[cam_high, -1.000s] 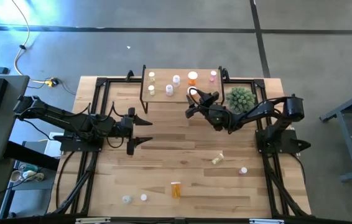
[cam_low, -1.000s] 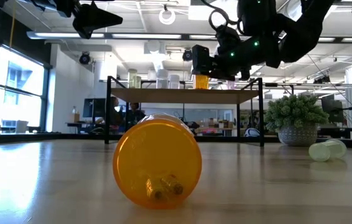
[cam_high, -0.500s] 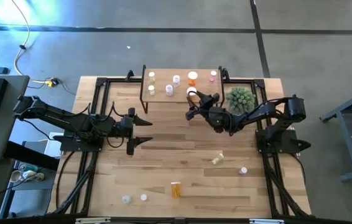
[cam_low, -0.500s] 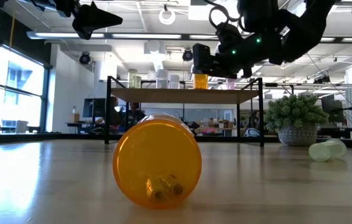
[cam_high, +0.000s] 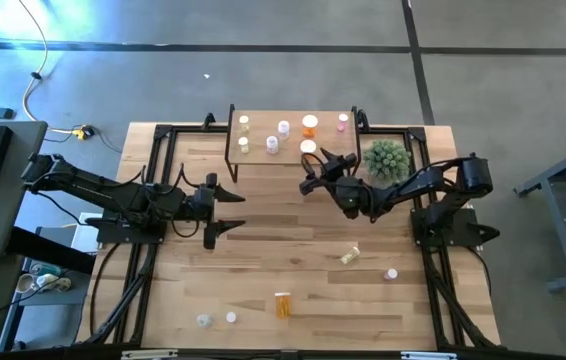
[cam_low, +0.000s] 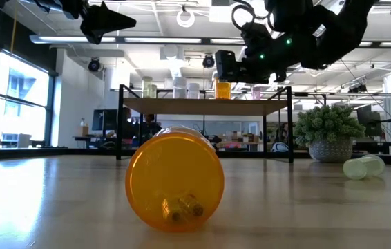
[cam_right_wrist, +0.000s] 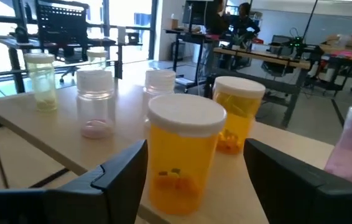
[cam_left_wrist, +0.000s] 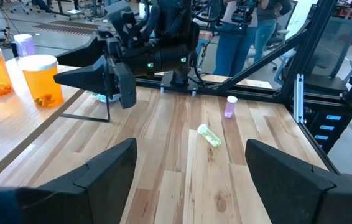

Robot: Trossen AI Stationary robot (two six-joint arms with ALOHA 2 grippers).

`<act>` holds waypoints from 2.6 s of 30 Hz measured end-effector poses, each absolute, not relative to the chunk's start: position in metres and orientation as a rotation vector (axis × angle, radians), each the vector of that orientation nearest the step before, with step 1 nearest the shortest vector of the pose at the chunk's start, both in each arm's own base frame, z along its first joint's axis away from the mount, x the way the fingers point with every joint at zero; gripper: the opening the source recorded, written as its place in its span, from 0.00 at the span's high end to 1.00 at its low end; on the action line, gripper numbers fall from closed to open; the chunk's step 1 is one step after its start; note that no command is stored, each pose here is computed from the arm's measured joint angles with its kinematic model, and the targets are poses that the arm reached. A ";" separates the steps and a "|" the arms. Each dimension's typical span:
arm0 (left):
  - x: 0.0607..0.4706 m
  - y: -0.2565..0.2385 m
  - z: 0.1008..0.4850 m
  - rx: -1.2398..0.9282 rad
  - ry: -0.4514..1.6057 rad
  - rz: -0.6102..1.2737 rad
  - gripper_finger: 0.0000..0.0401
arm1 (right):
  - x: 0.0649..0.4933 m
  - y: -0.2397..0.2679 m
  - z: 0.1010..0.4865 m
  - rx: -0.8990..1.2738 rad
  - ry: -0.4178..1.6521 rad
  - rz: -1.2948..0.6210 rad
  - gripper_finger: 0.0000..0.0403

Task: Pick and place medicine bottles onto shelf by color
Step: Put the top orange pill bottle aligned with the other orange pill bottle on the shelf

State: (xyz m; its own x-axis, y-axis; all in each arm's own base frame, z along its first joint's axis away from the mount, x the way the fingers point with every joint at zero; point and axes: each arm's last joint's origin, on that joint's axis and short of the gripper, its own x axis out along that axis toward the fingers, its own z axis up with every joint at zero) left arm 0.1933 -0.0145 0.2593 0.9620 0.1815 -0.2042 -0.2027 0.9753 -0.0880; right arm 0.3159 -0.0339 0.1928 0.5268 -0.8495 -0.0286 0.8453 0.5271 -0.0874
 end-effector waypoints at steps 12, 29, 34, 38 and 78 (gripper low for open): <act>0.193 -0.015 0.259 -0.111 0.196 0.195 0.27 | 0.303 -0.010 0.211 -0.033 0.098 -0.975 0.36; 0.193 -0.015 0.259 -0.108 0.197 0.195 0.27 | 0.288 -0.041 0.219 0.170 0.289 -0.419 0.36; 0.193 -0.014 0.259 -0.108 0.197 0.195 0.27 | 0.285 -0.063 0.219 0.149 0.302 -0.403 0.36; 0.193 -0.014 0.259 -0.108 0.197 0.195 0.27 | 0.282 -0.074 0.219 0.149 0.306 -0.390 0.36; 0.193 -0.014 0.259 -0.073 0.200 0.195 0.27 | 0.294 -0.075 0.210 0.209 0.259 -0.304 0.36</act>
State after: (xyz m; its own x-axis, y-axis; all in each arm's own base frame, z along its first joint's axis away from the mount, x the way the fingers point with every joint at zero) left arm 0.1933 -0.0143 0.2593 0.9612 0.1854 -0.2042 -0.2000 0.9784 -0.0529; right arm 0.2937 -0.0746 0.2105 0.9218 -0.2668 -0.2814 0.3199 0.9333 0.1632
